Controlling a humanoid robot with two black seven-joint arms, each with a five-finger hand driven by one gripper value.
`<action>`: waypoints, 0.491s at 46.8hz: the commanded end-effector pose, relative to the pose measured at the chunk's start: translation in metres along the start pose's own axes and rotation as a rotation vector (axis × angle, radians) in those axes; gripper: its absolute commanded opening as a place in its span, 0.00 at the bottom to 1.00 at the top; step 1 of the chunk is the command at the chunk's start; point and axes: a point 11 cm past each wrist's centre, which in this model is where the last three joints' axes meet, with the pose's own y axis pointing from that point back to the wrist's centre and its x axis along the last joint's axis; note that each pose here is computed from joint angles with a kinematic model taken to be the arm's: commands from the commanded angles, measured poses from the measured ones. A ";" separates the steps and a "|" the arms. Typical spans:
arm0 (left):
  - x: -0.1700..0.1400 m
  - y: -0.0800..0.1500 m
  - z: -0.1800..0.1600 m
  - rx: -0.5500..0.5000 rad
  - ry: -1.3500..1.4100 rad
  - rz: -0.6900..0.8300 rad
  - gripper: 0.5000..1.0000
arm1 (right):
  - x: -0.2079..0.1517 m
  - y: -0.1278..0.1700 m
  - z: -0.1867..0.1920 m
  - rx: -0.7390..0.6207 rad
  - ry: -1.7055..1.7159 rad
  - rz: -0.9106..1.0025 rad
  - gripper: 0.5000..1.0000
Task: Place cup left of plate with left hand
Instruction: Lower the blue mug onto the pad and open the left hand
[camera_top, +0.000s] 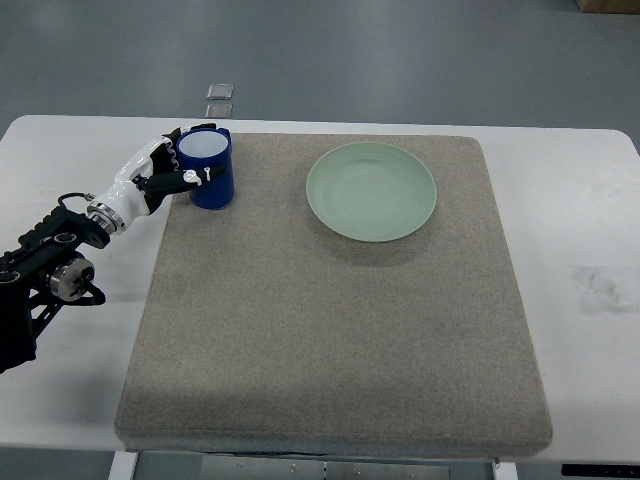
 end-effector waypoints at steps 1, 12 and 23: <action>-0.001 -0.001 -0.001 0.000 0.001 0.003 0.76 | 0.000 0.000 0.000 0.000 0.000 0.000 0.86; 0.000 -0.001 0.000 -0.005 0.006 0.011 0.83 | 0.000 0.000 0.000 0.000 0.000 0.000 0.86; 0.003 -0.002 0.008 -0.036 0.045 0.031 0.99 | 0.000 0.000 0.000 0.000 0.001 0.000 0.86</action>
